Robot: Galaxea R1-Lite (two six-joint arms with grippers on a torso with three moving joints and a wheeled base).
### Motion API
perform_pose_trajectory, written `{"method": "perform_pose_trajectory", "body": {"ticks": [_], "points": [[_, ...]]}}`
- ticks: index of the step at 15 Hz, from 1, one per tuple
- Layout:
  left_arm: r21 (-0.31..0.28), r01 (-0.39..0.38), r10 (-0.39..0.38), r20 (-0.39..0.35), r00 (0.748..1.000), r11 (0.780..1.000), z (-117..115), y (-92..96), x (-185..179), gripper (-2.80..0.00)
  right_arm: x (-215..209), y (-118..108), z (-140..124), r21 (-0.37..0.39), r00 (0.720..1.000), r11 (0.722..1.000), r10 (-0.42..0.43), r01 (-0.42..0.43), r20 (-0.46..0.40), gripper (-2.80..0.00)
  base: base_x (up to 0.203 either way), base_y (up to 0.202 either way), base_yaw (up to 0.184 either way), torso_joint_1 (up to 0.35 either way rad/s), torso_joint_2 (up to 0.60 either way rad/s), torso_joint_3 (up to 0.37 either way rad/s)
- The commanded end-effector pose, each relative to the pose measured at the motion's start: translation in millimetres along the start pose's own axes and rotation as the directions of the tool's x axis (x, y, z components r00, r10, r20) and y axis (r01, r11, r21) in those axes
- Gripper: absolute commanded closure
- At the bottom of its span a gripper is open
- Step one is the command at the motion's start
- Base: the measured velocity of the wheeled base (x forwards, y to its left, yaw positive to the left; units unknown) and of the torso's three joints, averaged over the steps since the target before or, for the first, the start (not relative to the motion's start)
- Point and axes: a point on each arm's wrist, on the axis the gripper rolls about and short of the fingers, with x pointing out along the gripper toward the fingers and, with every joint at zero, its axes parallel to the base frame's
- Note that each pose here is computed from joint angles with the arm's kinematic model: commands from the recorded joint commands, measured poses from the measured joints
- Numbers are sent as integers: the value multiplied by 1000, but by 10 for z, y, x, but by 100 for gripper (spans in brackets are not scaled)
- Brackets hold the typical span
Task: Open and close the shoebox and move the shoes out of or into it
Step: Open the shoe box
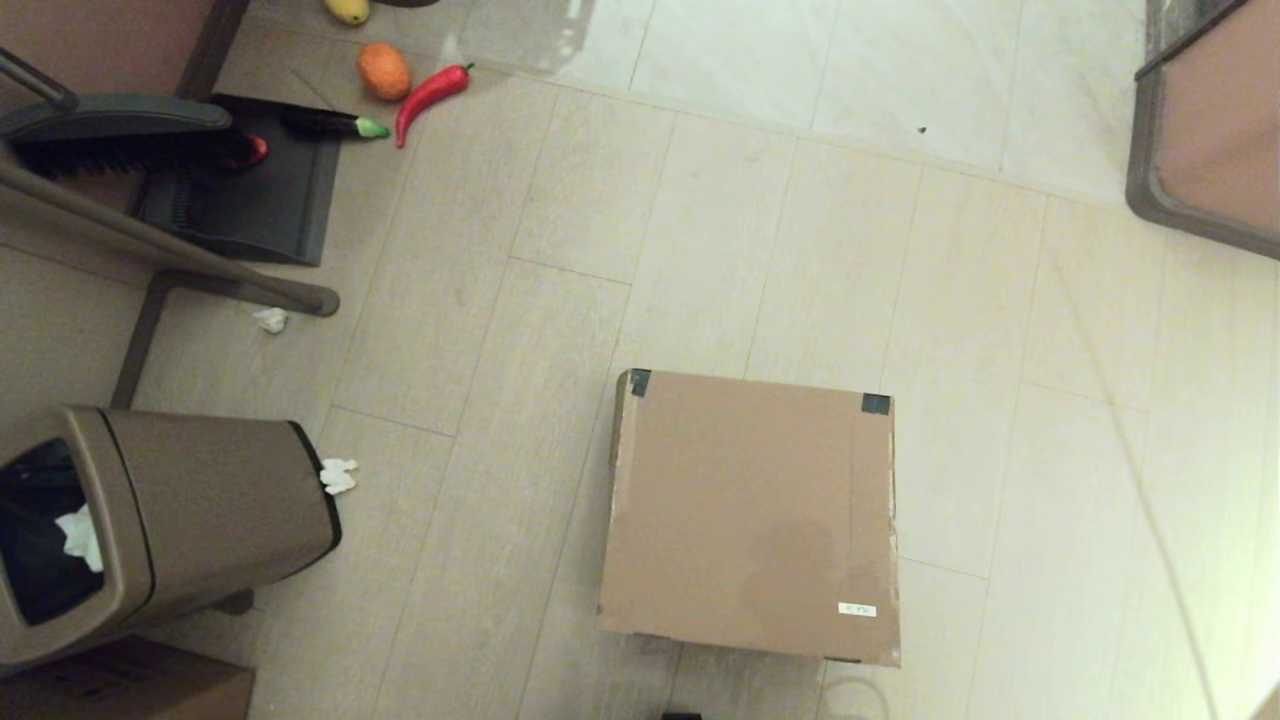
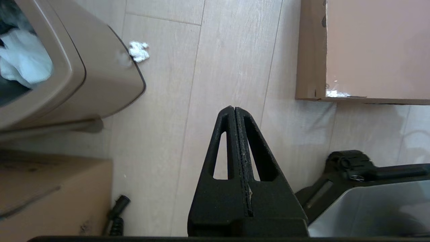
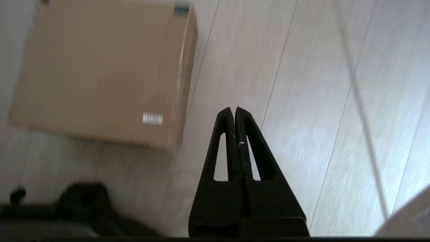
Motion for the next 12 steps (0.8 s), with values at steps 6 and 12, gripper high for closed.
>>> {"method": "perform_pose_trajectory", "body": {"ticks": [6,12], "points": [[-120,84,-107,-201,974,989,777,34,411,0,516,3,1058,61,980,997,-26,39,-198,0,0,0,0,0,0,0],[-326,79,-270,-596,756,942,668,-37,1617,0,2168,43,630,201,764,979,116,19,-635,0,0,0,0,0,0,0]]}}
